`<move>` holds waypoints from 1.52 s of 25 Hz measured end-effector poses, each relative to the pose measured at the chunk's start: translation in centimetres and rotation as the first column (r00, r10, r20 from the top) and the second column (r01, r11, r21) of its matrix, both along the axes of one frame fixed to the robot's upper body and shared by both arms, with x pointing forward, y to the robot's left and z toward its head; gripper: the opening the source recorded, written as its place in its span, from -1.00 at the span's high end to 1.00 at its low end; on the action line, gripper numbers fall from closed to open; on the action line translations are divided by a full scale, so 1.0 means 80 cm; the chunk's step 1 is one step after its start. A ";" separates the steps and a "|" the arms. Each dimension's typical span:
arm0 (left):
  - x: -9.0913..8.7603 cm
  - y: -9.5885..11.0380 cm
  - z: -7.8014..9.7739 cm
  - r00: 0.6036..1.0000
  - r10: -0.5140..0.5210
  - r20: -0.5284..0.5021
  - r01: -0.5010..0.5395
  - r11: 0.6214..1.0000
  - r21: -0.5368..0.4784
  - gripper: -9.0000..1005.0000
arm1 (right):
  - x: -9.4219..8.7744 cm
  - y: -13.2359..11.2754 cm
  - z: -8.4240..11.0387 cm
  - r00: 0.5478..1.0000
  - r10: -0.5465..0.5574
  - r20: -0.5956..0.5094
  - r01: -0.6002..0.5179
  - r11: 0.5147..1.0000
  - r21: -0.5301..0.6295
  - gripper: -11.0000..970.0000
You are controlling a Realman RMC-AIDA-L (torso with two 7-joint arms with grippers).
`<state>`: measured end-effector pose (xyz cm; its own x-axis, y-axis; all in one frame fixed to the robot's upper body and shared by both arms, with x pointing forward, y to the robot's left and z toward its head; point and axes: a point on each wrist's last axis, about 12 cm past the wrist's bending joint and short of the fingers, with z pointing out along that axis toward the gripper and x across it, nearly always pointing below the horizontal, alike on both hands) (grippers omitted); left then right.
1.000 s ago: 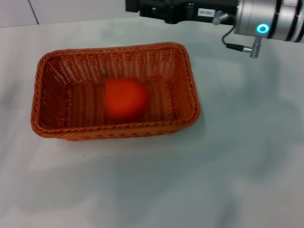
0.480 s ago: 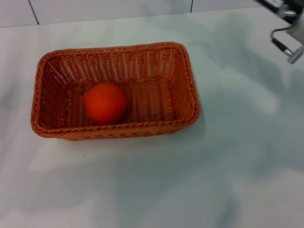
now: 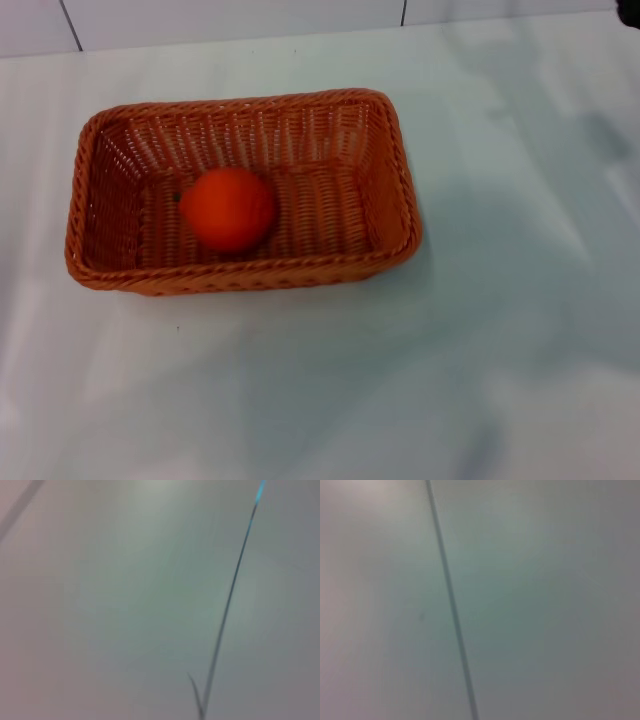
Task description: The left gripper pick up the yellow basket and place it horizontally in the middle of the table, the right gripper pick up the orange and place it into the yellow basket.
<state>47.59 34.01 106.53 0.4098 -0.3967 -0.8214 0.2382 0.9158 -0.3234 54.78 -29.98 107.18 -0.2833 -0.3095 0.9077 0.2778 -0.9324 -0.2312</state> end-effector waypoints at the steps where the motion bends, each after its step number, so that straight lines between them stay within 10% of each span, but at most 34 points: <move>1: -0.003 -0.006 -0.003 0.998 0.052 0.019 -0.053 0.998 0.040 -0.56 | -0.001 -0.003 -0.001 1.000 -0.015 -0.001 0.015 1.000 0.003 -0.95; 6: -0.010 -0.024 -0.009 0.980 0.188 0.065 -0.197 0.965 0.174 -0.57 | -0.006 -0.020 -0.001 0.996 -0.090 0.002 0.090 0.996 0.028 -0.95; 38: -0.017 -0.040 -0.009 0.983 0.159 0.097 -0.171 0.976 0.136 -0.55 | 0.001 -0.025 -0.006 0.989 -0.141 -0.043 0.143 0.988 0.050 -0.95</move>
